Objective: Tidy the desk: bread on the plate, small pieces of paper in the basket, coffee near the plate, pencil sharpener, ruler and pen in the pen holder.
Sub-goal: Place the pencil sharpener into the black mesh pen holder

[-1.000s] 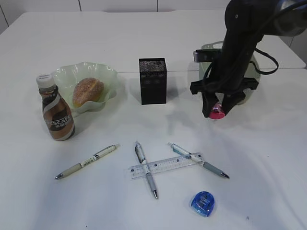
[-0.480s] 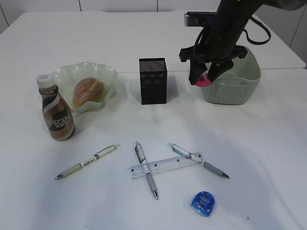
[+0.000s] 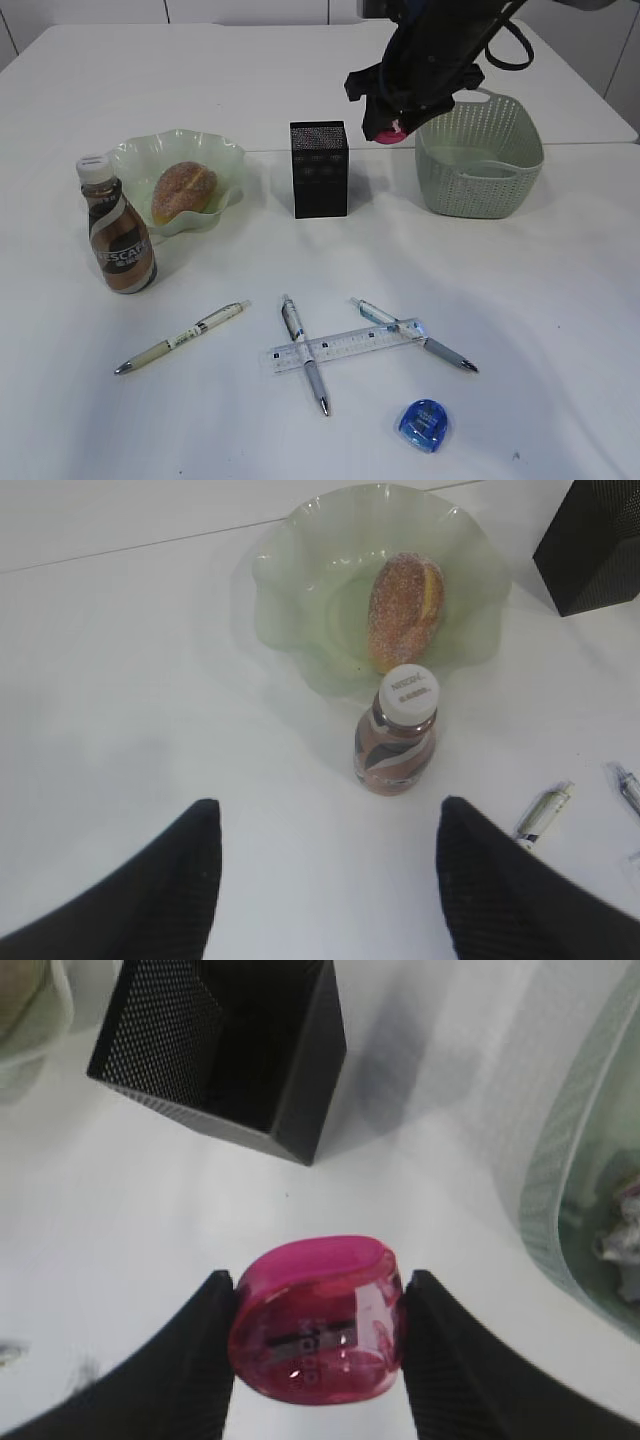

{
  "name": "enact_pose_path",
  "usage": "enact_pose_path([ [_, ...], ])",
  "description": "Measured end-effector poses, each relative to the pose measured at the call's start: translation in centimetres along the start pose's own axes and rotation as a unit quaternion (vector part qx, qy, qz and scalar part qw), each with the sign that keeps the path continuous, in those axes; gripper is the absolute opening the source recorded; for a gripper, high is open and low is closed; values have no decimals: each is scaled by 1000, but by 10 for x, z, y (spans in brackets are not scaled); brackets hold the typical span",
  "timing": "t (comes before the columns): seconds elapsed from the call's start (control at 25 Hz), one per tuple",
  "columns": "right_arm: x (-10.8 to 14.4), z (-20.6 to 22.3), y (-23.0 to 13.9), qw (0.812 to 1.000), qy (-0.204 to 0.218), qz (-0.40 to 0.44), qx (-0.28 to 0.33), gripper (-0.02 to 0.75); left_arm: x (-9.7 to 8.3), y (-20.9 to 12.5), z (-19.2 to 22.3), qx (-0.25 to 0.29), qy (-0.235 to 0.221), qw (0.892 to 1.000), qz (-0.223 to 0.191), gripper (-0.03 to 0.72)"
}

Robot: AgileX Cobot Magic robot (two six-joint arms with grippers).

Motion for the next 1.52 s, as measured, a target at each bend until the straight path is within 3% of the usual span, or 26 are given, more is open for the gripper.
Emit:
enact_pose_path([
  [0.24, -1, -1, 17, 998, -2, -2, -70, 386, 0, 0, 0, 0, 0, 1000, 0, 474],
  [0.36, -1, -1, 17, 998, -2, -2, -70, 386, 0, 0, 0, 0, 0, 1000, 0, 474],
  [0.4, 2, 2, 28, 993, 10, -1, -118, 386, 0, 0, 0, 0, 0, 1000, 0, 474],
  [0.68, 6, 15, 40, 985, 37, 4, -168, 386, 0, 0, 0, 0, 0, 1000, 0, 474],
  [1.0, 11, 44, 38, 983, 69, -3, -172, 386, 0, 0, 0, 0, 0, 1000, 0, 474],
  [1.52, 8, 77, 33, 983, 72, -13, -170, 386, 0, 0, 0, 0, 0, 1000, 0, 474],
])
Point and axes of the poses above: a point on each arm's last joint axis where the gripper is mounted, z pointing out along that axis toward the gripper, x along the wrist's bending axis when the last joint is at zero, y = z × x, the point moved 3 cm from there along z, pointing out along that axis toward the gripper, and after that the axes turned 1 degree about -z, right-handed, at the moved point
